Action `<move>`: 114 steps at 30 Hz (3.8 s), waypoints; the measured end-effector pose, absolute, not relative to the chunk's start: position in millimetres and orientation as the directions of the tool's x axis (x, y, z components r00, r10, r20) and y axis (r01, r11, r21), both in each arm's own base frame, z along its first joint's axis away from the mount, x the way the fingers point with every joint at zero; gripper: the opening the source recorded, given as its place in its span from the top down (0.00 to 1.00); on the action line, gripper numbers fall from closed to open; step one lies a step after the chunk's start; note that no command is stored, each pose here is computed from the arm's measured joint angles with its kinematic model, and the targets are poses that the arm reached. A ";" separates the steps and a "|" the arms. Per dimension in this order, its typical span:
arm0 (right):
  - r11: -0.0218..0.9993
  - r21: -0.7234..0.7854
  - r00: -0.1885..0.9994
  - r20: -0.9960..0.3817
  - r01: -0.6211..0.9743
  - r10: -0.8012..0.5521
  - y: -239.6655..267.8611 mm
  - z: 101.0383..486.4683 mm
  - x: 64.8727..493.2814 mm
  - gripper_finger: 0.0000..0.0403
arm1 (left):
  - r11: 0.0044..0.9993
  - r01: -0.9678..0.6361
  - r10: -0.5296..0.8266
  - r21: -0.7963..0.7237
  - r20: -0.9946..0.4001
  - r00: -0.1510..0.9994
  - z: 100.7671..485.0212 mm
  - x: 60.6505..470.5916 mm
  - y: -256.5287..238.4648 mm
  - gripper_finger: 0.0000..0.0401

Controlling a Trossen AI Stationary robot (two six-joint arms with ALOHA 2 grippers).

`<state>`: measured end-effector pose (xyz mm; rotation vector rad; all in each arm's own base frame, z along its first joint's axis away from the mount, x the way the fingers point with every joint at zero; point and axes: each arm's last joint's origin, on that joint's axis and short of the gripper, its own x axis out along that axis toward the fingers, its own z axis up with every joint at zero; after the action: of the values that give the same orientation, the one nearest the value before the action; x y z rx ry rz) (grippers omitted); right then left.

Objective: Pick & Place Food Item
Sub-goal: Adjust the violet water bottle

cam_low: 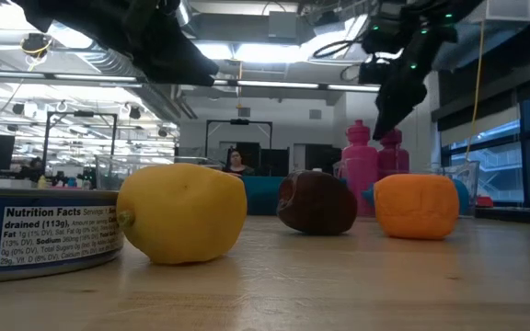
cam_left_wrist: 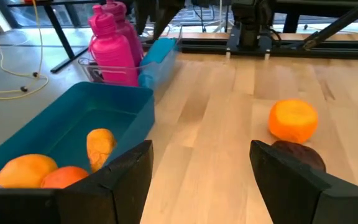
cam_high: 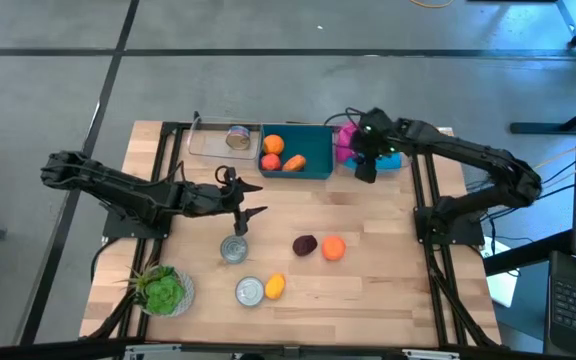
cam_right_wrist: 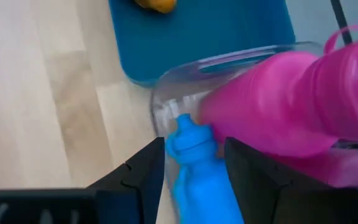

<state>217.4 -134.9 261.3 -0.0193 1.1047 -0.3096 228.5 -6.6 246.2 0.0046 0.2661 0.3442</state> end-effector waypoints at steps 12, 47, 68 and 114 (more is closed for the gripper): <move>0.971 -0.152 0.235 -0.953 0.183 -0.193 -170.3 241.5 234.3 0.59 | 0.941 -0.338 0.332 0.024 -0.257 0.908 246.2 228.5 -6.9 0.35; 0.974 -0.185 0.094 -0.976 0.134 -0.198 -158.9 224.6 243.4 0.38 | 0.939 -0.344 0.332 -0.002 -0.257 0.907 246.1 228.5 -6.9 0.35; 0.951 -0.239 0.189 -0.943 0.195 -0.276 -148.9 258.4 227.5 0.38 | 0.938 -0.346 0.334 0.000 -0.258 0.907 246.0 228.5 -6.8 0.35; 0.954 -0.276 0.110 -0.951 0.117 -0.289 -145.2 232.3 246.9 0.38 | 0.938 -0.346 0.333 0.013 -0.303 0.893 241.4 227.0 -6.7 0.35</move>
<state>246.9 -145.2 232.3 -0.1440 1.4312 -0.2994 227.0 -6.7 241.4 -0.0421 0.3070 0.3523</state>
